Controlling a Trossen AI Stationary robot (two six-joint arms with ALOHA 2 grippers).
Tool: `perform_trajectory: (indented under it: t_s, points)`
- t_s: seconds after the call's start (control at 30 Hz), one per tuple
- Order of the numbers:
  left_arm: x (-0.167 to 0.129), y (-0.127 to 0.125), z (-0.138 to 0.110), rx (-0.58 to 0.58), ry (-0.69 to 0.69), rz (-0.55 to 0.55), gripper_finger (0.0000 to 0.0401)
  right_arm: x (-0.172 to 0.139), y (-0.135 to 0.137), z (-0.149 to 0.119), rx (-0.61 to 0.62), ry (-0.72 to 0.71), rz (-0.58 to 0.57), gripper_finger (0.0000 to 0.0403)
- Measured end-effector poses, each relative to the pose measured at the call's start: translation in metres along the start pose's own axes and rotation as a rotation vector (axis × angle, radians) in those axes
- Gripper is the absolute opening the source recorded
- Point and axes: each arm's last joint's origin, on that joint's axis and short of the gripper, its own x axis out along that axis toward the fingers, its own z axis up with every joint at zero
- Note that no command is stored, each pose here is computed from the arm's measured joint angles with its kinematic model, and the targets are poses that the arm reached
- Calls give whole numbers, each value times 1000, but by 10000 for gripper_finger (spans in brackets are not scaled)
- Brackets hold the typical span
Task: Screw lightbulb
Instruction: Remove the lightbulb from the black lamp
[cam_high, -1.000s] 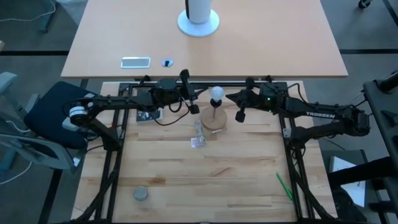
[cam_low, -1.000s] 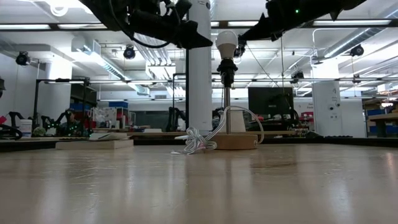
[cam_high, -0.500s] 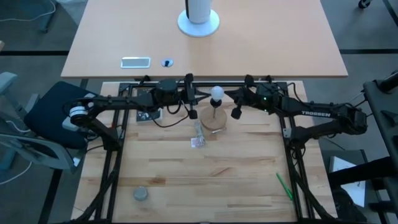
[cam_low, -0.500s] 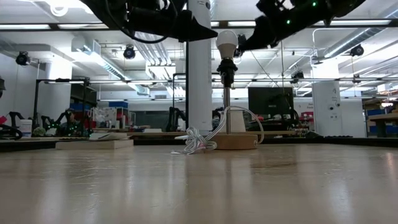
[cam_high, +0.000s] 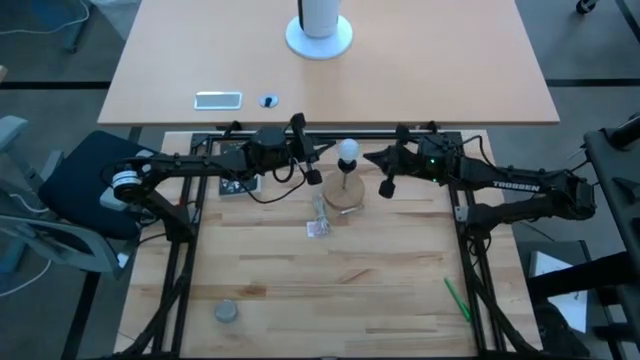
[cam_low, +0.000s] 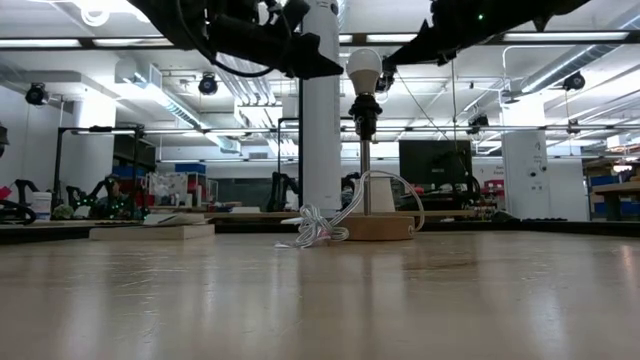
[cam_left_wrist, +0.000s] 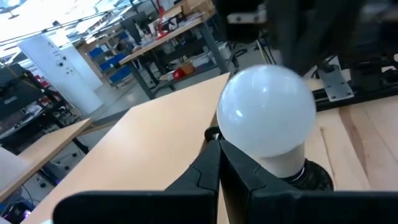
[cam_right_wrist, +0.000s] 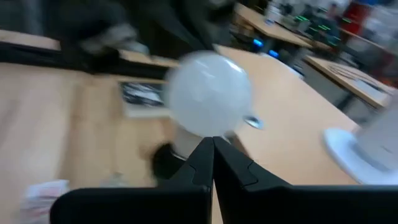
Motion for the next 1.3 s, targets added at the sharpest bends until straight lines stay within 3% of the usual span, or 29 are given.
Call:
perform_trajectory:
  t_s: [0.3, 0.53, 0.63, 0.9, 1.03, 1.3]
  points:
    - [5, -5, -5, 0, -14, -67, 0, 13, 2, -2, -7, -23, 13, 0]
    - [4, -8, -3, -1, -51, -149, 0, 14, -3, -3, 4, 14, -131, 0]
    - [3, -10, -2, -1, -71, -198, 0, 14, -4, -4, 8, 27, -144, 0]
    - [-1, -5, 2, -11, -52, -119, 0, 9, -3, -4, 7, 46, -121, 0]
    - [0, -2, 1, -11, -18, -47, 0, 5, 1, -3, 21, 11, 23, 0]
    - [5, -6, -5, -6, -13, -56, 0, 9, 1, -1, 28, -27, 40, 0]
